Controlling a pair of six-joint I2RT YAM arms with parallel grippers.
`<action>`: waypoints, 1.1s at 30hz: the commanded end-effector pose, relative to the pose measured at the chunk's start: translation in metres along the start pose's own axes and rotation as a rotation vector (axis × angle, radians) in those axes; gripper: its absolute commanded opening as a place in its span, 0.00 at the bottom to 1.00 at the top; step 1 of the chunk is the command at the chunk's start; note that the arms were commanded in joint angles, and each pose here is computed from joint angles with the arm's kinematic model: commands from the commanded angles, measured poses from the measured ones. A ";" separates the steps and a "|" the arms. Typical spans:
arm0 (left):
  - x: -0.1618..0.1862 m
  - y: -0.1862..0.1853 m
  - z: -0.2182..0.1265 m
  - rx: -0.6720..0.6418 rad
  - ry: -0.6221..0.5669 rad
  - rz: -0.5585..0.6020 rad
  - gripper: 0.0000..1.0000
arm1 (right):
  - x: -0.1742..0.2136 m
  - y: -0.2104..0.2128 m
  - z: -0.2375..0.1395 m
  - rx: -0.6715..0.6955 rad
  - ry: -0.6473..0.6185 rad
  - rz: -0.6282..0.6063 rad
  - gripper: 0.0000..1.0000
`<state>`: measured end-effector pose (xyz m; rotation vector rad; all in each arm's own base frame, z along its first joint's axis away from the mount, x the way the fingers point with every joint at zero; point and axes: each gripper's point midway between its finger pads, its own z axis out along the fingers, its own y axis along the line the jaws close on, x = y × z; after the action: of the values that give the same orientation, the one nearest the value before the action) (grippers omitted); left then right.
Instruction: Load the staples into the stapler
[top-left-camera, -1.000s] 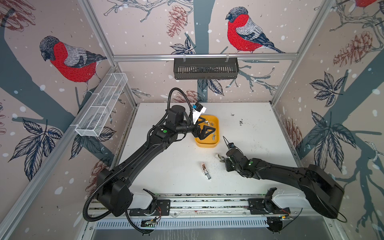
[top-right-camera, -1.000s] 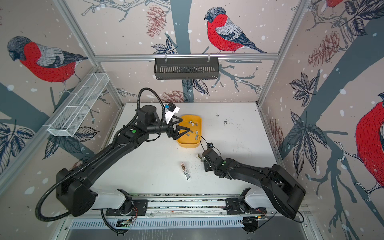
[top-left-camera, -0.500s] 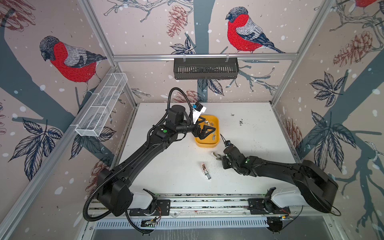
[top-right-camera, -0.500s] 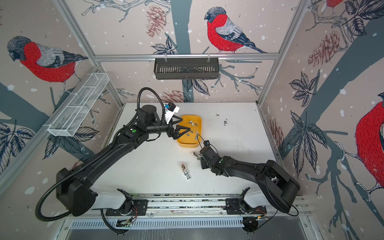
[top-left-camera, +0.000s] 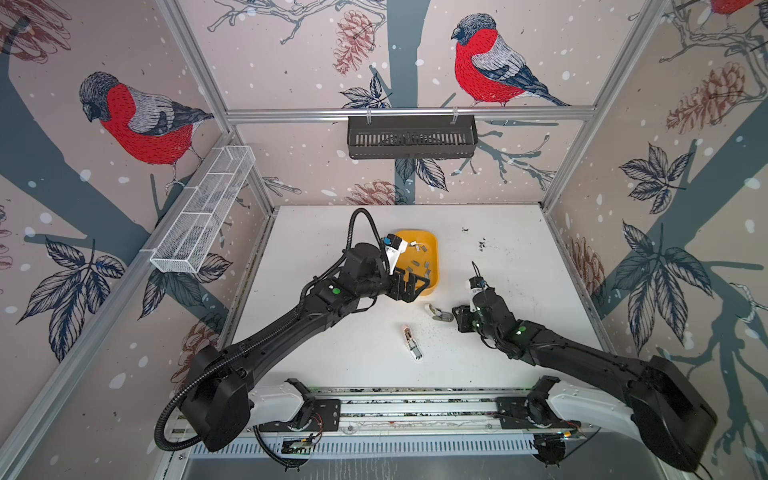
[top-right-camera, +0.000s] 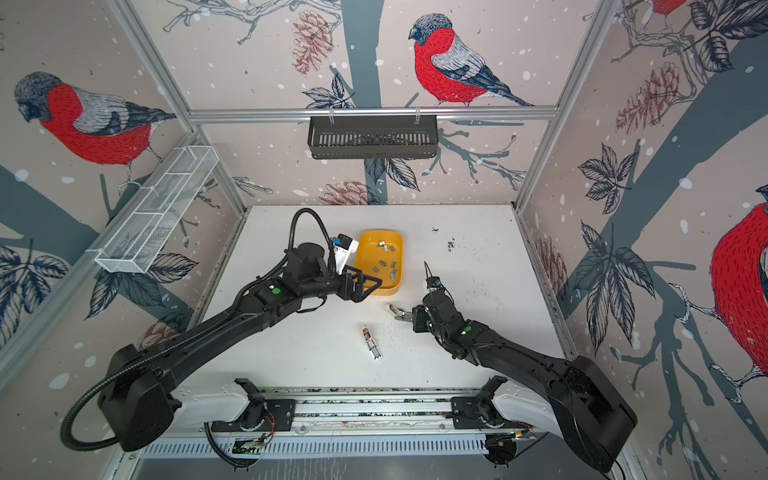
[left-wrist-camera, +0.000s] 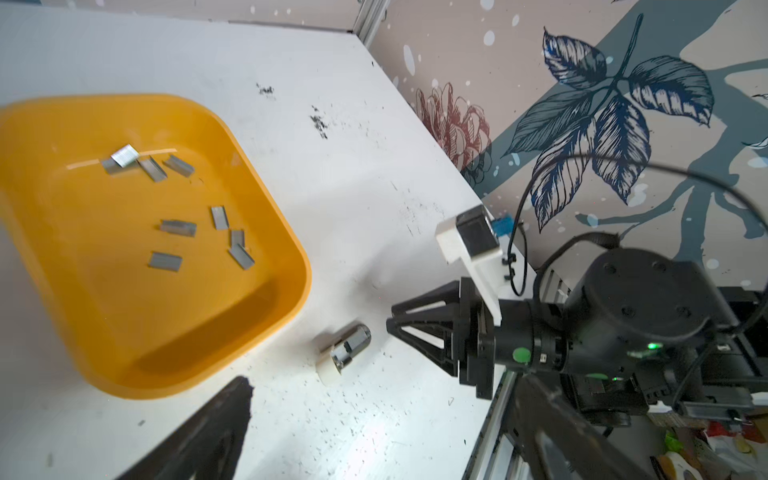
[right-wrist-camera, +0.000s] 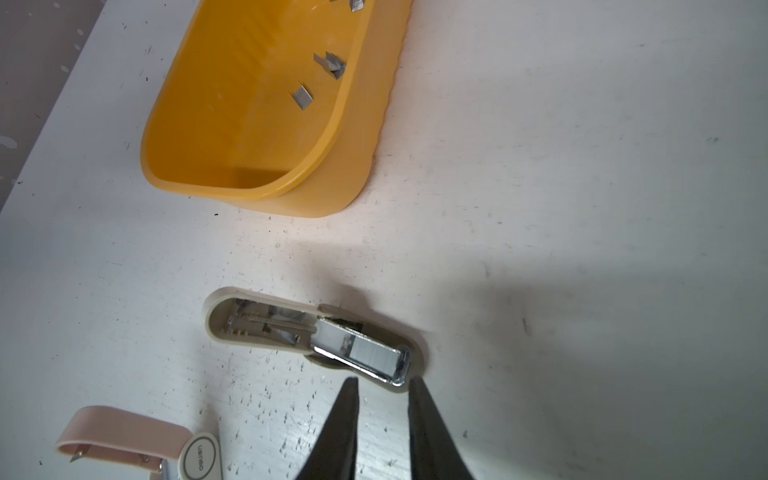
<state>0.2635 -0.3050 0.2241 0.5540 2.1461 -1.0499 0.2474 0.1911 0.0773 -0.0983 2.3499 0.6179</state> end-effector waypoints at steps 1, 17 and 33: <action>-0.007 0.008 0.006 -0.063 -0.082 -0.082 0.99 | -0.005 0.018 -0.005 -0.156 0.000 0.035 0.23; 0.043 0.028 0.052 -0.081 0.018 -0.276 0.99 | 0.011 0.000 0.007 -0.208 0.045 0.117 0.18; 0.058 0.018 0.077 -0.023 0.097 -0.229 0.97 | 0.016 -0.008 0.024 -0.199 0.088 0.126 0.14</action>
<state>0.2651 -0.3374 0.1246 0.2959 2.4052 -1.0822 0.2449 0.1932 0.0437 -0.0476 2.4203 0.9130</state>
